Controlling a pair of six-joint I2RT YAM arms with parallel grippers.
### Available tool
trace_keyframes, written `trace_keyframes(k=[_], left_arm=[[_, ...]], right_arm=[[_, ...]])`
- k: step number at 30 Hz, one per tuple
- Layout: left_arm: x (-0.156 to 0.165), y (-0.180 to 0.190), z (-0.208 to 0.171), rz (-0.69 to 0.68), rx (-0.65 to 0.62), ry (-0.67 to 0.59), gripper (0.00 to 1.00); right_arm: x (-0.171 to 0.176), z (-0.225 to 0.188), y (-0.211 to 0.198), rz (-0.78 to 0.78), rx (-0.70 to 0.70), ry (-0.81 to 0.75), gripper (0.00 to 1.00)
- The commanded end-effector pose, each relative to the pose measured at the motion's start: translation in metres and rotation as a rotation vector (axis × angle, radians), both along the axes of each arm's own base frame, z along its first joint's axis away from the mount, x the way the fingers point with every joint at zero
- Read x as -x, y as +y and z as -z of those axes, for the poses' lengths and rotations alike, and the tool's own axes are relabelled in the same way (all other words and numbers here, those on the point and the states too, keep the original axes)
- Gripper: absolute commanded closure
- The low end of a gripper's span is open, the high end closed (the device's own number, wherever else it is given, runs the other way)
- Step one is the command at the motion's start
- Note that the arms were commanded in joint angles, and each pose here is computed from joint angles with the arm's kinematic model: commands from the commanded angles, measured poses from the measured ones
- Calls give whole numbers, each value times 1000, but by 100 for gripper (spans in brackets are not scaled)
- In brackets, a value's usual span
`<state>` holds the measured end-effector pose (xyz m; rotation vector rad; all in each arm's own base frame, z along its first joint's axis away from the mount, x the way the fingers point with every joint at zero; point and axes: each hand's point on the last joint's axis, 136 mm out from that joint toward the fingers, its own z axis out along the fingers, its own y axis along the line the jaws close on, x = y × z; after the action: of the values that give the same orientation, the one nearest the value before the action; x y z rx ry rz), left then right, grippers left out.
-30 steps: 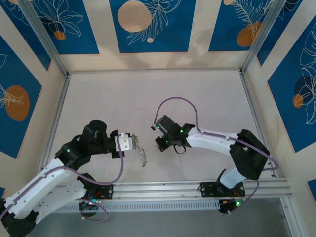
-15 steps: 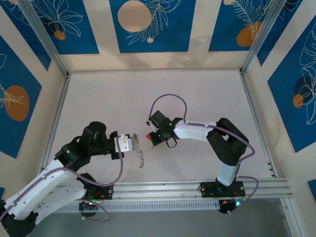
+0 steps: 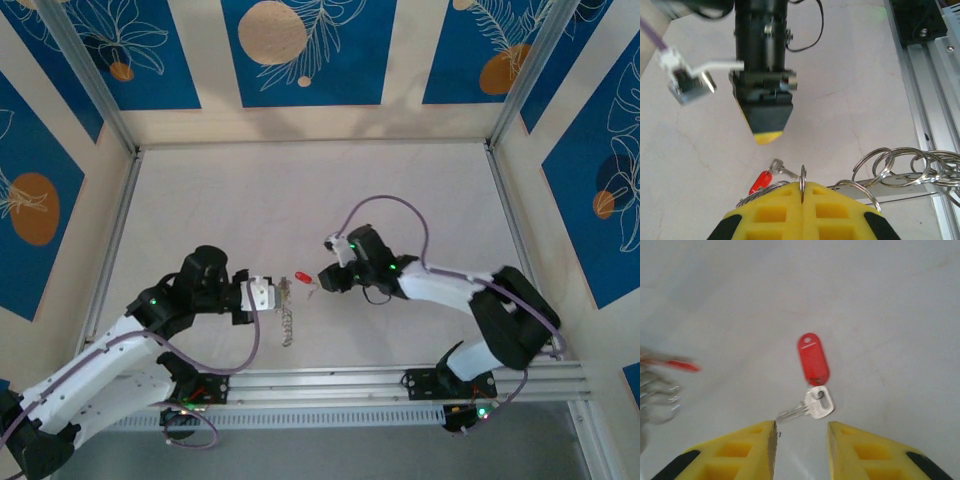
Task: Put the keys on the keyring
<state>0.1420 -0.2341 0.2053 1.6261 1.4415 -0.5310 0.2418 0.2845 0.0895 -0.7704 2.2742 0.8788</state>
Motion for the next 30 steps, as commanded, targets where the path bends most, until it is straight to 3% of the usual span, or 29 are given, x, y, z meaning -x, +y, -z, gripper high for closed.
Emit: trace_keyframes(k=[1,4,10,15,26,30], left_arm=[[9,-15,-17,115,72,-27,100],[17,-21,-18,177,98,-17,100],[18,-31,-24,226,147,-15,100],[17,-41,-32,249,195,0,100],[9,-51,-34,236,263,18,100],[9,-53,-35,238,273,25,100]], right_arm=[[33,-64,20,-286,-281,-365,67],[63,-87,18,-449,-374,-583,67],[90,-112,30,-569,-422,-716,63],[97,-131,33,-573,-449,-809,63],[106,-135,28,-600,-442,-828,64],[108,-135,30,-619,-447,-813,70]])
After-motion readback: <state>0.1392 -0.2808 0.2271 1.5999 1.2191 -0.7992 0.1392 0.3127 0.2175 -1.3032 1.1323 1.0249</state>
